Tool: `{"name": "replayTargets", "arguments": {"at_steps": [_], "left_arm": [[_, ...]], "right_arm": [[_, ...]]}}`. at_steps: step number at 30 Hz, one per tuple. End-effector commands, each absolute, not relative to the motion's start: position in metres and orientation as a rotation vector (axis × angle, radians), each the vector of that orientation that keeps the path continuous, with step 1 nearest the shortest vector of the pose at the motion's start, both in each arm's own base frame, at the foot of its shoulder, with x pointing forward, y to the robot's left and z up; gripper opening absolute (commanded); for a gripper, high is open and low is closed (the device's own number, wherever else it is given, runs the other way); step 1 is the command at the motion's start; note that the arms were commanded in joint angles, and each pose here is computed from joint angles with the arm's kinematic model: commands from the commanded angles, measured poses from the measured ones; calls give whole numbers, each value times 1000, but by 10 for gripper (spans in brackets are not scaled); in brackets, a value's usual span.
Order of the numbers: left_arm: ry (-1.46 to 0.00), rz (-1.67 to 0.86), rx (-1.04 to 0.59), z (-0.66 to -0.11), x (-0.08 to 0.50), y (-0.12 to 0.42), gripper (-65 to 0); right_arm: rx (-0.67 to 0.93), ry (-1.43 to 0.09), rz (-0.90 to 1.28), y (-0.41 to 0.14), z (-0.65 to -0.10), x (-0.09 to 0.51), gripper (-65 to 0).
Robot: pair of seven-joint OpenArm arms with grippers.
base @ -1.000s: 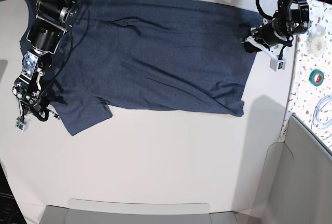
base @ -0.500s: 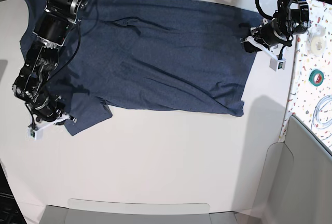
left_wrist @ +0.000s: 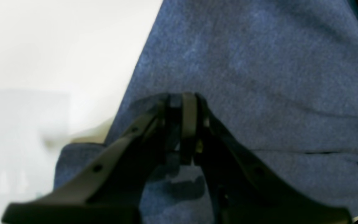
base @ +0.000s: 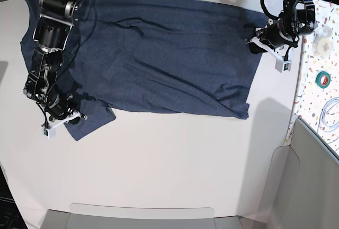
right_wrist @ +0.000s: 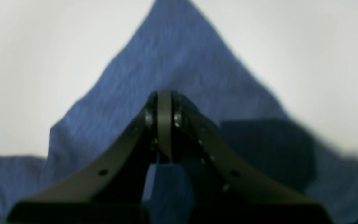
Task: Layout the t-shirt on the table in an organized manner, then fold the t-shirt properly
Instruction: 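Grasp the shirt edge with the right gripper and drag it outward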
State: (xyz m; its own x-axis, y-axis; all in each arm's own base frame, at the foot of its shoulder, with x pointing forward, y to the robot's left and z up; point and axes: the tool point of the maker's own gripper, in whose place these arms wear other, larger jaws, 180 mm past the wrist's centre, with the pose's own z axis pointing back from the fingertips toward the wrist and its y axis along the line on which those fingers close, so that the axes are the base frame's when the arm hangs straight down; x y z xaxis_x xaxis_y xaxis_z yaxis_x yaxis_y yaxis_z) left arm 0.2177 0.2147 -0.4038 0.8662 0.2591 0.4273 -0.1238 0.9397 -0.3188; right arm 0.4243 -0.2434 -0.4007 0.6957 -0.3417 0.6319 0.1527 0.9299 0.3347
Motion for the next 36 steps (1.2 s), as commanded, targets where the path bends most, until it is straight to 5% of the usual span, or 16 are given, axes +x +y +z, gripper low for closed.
{"name": "replayTargets", "arguments": {"at_steps": [1,22,33,36], "left_arm": [[-515,196,-281,-397,223,218,-602],[-495,200,-278,-402,215,219,-603],[-497,206,-279,-401,215,220,-600],[-499,207,-282,-401,216,219,-599]], "right_arm": [[190,-648,-286,-258,-421,409,-650],[-15,-814,-566,-344,-383,440,-650],[-16,-905,-568,-345,-334,482,-650],[1,-932,-569,-344,-319,493,-598]]}}
